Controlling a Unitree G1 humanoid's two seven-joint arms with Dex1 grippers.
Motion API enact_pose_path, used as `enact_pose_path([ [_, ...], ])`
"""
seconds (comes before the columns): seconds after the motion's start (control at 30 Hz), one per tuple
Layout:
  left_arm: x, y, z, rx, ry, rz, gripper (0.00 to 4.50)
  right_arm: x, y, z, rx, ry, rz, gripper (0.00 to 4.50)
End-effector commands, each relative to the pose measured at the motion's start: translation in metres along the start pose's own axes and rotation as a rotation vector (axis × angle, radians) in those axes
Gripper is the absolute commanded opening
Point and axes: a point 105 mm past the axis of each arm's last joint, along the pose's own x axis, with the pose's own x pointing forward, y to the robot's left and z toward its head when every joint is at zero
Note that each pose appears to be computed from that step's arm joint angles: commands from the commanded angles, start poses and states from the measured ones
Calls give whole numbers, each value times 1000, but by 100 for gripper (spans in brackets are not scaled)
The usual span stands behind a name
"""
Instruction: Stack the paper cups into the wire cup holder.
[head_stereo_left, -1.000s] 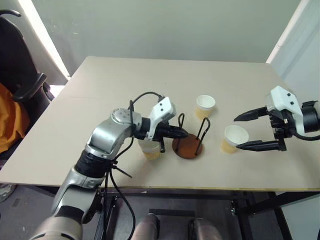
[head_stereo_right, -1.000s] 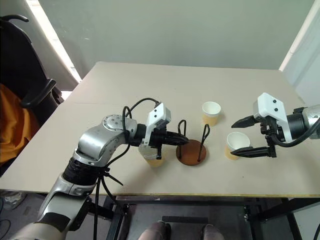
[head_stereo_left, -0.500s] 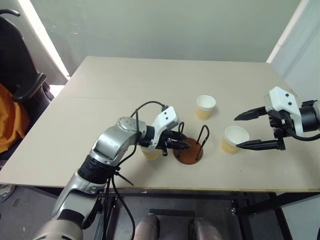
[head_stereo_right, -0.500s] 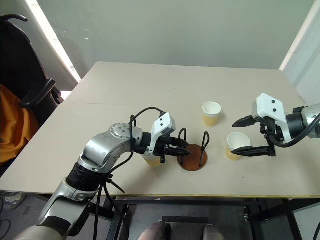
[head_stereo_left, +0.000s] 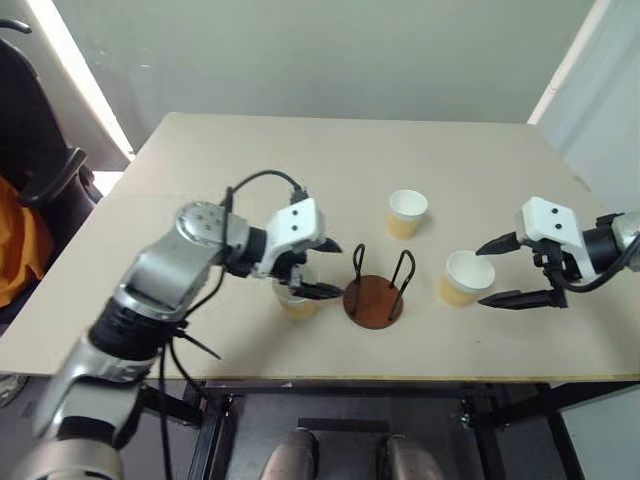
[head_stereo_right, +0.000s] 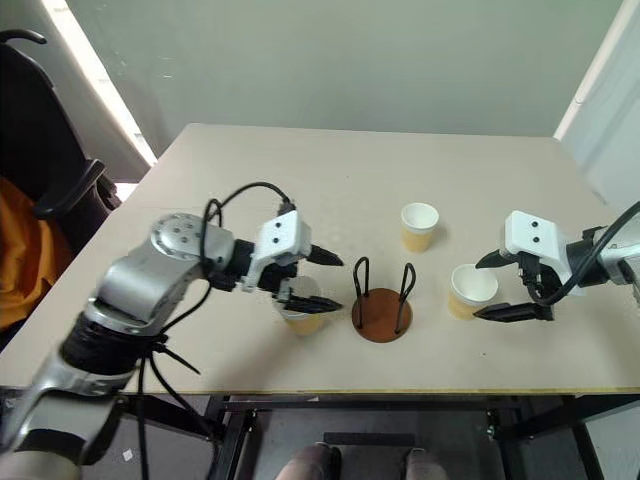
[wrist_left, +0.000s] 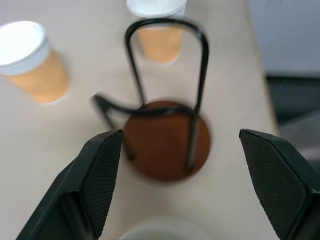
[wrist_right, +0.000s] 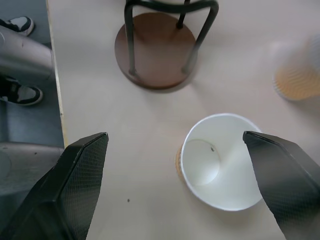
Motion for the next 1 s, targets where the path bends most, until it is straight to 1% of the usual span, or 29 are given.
enact_pose_path([
  [0.03,-38,1,5,87,31,44,398,4,-3,-2,-21,28,-13,450],
  [0.07,-48,2,3,88,42,60,398,6,-4,-4,-18,30,-13,450],
  [0.13,-67,10,9,80,12,121,398,10,-4,-5,-8,16,-4,450],
  [0.2,-74,15,31,72,-97,158,398,16,-7,-7,3,11,-8,450],
  [0.27,-71,11,60,56,-229,117,398,20,-10,-13,14,29,-16,450],
  [0.3,-67,5,66,70,-239,83,398,21,-11,-16,19,36,-18,450],
  [0.53,-52,-10,68,67,-211,13,398,28,-17,-21,29,45,-25,450],
  [0.63,-48,-13,64,61,-193,-6,403,31,-20,-25,30,70,-37,393],
  [0.87,-50,-8,60,54,-177,13,403,35,-19,-21,3,71,-27,141],
  [0.93,-50,-7,59,57,-165,19,403,34,-16,-15,-14,58,-15,67],
  [1.0,-53,-4,56,58,-152,34,403,31,-12,-4,-46,29,10,4],
])
